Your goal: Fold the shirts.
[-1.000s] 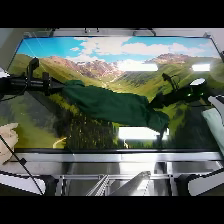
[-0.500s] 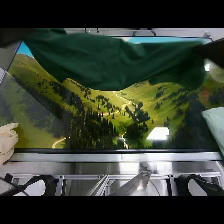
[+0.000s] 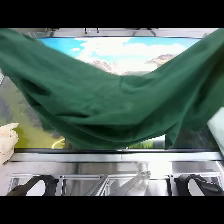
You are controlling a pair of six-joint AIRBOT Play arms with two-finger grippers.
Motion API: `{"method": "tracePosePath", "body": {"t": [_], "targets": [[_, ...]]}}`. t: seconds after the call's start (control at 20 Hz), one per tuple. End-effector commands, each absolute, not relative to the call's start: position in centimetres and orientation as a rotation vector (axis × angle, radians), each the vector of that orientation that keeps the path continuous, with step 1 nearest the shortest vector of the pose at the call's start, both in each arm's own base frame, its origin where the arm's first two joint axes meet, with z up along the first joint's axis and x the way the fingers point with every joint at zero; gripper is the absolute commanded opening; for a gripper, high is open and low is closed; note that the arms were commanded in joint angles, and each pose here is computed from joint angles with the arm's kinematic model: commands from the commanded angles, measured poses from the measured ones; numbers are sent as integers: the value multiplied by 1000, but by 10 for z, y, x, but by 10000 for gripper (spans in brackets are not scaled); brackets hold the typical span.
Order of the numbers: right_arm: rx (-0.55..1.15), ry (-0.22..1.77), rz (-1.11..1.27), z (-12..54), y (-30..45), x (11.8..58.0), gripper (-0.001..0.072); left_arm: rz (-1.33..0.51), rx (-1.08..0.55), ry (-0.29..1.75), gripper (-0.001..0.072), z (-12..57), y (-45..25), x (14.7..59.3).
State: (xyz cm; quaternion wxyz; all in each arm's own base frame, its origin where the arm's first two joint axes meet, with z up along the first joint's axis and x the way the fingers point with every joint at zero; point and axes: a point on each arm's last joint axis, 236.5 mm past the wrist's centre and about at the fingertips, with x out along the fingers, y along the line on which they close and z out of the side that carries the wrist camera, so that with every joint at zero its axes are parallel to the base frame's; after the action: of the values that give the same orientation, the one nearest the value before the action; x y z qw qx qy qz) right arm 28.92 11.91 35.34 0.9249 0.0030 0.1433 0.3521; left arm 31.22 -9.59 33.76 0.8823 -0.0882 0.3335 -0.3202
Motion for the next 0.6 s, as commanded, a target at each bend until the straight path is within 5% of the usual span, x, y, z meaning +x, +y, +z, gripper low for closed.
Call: {"method": "tracePosePath", "body": {"t": [0.0,0.15,0.2,0.25,0.3,0.35,0.5,0.55], "targets": [[205,625,781,252,114,334,22,-731,-240,960,24,232,-93,344],[419,878,705,126,101,378,23,-794,-306,1189,23,116,-103,381],[475,941,647,81,93,391,23,-765,-338,1241,75,78,-100,396],[501,987,579,40,82,402,44,-736,-372,1285,384,41,-96,411],[513,1032,514,5,69,412,249,-704,-413,1310,720,12,-90,426],[540,1056,477,-15,59,419,356,-683,-456,1335,720,-8,-82,436],[542,1046,414,-22,24,431,414,-664,-584,1417,720,-33,-56,450],[526,1039,390,-17,9,432,540,-659,-619,1449,720,-32,-47,448]]}}
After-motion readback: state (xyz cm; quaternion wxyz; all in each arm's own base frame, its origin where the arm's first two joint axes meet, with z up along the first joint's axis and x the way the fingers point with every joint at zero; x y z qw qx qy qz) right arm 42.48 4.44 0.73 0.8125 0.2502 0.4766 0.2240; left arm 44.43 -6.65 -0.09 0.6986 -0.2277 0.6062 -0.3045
